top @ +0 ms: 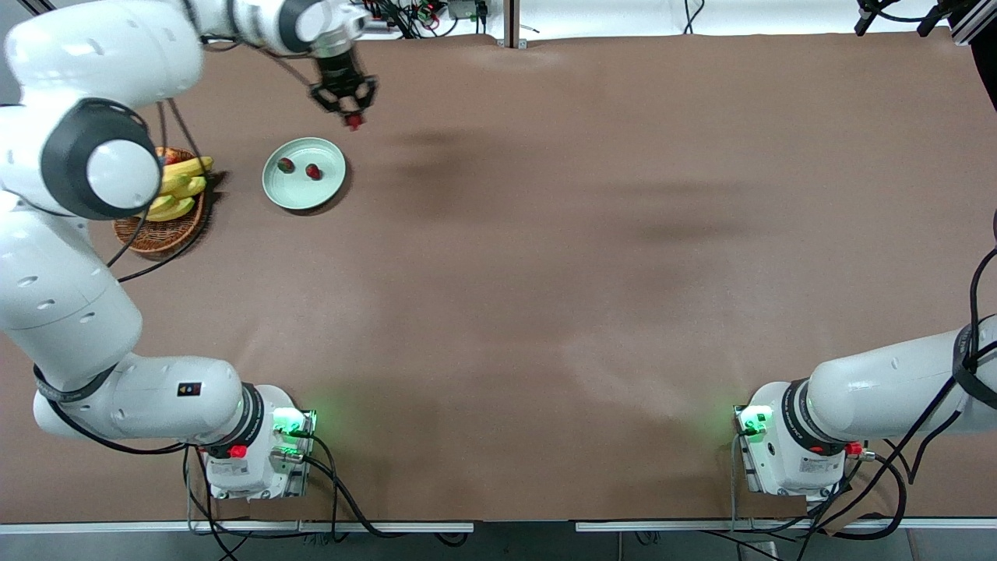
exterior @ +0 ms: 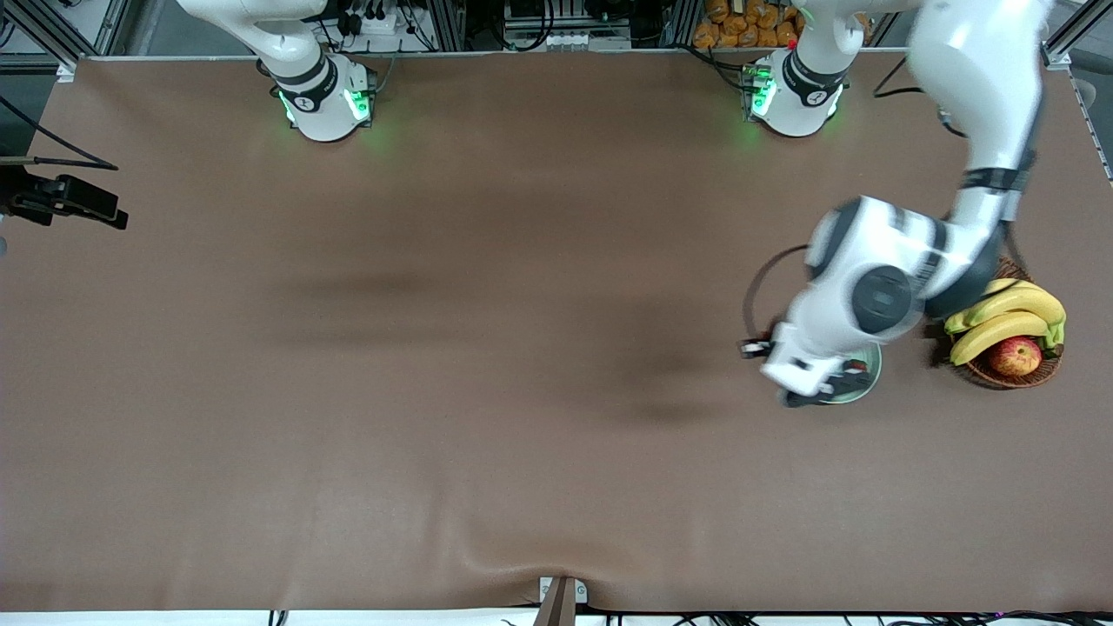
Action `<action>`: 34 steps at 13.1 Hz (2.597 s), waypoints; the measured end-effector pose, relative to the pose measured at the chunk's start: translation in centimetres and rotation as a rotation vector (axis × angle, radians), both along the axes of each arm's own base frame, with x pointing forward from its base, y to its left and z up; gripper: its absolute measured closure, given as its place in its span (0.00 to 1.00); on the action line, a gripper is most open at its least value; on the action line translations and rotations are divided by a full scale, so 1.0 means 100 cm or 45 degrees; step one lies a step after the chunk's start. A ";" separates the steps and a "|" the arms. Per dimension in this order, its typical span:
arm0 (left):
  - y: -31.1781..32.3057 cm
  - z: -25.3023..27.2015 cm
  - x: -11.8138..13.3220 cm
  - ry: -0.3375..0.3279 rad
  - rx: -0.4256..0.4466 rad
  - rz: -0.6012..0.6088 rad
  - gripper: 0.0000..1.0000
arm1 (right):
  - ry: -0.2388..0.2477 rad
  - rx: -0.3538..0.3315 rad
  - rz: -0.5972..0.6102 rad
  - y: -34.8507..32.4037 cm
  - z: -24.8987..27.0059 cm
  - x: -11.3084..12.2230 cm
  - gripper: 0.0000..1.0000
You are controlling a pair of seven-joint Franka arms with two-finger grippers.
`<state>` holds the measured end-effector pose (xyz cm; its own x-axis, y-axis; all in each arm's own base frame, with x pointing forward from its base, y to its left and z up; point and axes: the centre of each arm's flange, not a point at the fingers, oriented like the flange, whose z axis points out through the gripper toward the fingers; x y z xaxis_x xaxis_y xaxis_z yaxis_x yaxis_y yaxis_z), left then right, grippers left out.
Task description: Collect all strawberries into plate
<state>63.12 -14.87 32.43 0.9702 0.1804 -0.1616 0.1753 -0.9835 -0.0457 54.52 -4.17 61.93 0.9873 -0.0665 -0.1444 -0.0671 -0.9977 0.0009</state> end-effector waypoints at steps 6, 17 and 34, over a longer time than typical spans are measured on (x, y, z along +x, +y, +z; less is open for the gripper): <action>0.112 -0.071 -0.018 0.035 -0.010 -0.100 0.57 | 0.000 0.000 0.014 0.007 0.000 0.000 0.00; 0.088 0.103 -0.010 -0.145 0.081 -0.190 0.00 | -0.004 -0.001 0.004 0.003 0.001 0.001 0.00; 0.093 0.323 -0.092 -0.207 -0.017 -0.039 0.00 | -0.043 -0.005 -0.003 0.001 0.015 0.001 0.00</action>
<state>53.92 -5.54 64.76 0.9888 0.1493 -0.0039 0.1493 -0.9888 -0.0057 54.61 -4.09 63.44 0.9914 -0.0693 -0.1107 -0.0694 -0.9976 0.0027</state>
